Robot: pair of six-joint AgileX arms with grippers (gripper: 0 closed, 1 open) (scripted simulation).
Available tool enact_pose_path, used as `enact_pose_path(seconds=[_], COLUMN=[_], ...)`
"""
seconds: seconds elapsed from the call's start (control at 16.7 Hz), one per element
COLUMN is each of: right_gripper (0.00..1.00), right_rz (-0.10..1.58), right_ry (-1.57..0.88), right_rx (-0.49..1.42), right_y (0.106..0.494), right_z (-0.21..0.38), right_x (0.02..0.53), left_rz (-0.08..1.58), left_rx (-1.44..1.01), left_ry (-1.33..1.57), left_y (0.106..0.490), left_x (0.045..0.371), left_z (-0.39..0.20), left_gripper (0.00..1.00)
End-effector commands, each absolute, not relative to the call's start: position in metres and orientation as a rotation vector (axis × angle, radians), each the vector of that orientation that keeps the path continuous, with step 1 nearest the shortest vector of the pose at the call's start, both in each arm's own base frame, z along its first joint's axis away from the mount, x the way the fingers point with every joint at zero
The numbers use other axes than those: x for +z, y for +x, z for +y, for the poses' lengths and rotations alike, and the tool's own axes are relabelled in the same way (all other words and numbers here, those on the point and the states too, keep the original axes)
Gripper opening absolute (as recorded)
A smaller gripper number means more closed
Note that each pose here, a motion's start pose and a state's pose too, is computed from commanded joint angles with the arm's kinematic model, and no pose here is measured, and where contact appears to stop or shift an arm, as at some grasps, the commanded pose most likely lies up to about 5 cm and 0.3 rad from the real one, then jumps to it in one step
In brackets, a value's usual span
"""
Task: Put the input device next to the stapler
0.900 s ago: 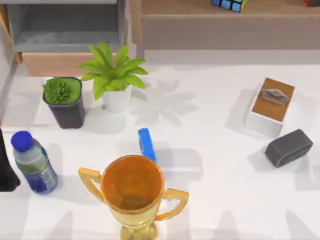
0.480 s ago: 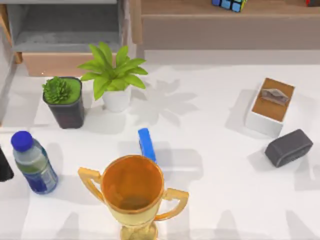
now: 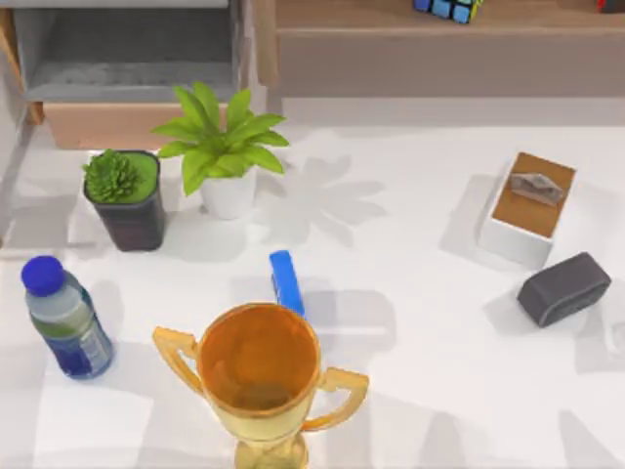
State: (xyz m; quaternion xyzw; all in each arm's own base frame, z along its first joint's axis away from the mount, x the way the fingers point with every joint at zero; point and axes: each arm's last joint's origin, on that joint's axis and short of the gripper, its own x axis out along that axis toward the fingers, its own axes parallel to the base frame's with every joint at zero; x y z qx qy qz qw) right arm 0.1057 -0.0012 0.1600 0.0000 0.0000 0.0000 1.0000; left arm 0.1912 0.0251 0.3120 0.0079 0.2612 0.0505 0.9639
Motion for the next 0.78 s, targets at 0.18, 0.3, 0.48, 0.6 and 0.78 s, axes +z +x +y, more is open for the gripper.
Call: enact_pose_path(seconds=[0.18, 0.3, 0.48, 0.6, 0.78], right_gripper=[1.00, 1.00, 1.00, 1.00, 1.00], right_rz=[0.000, 0.000, 0.000, 0.000, 0.000], right_ry=[0.000, 0.000, 0.000, 0.000, 0.000], right_rx=[0.000, 0.000, 0.000, 0.000, 0.000], right_y=[0.106, 0.106, 0.106, 0.106, 0.106], right_z=[-0.001, -0.001, -0.001, -0.001, -0.001], right_x=[0.160, 0.160, 0.160, 0.160, 0.160], left_rz=[0.731, 0.869, 1.071, 1.191, 1.331], left_rx=[0.140, 0.159, 0.173, 0.176, 0.176], left_ry=[-0.001, -0.019, -0.053, -0.078, -0.113], left_y=[0.262, 0.314, 0.385, 0.423, 0.459], left_x=[0.338, 0.337, 0.309, 0.277, 0.228], left_z=[0.050, 0.072, 0.107, 0.130, 0.158], left_gripper=[1.00, 1.00, 1.00, 1.00, 1.00])
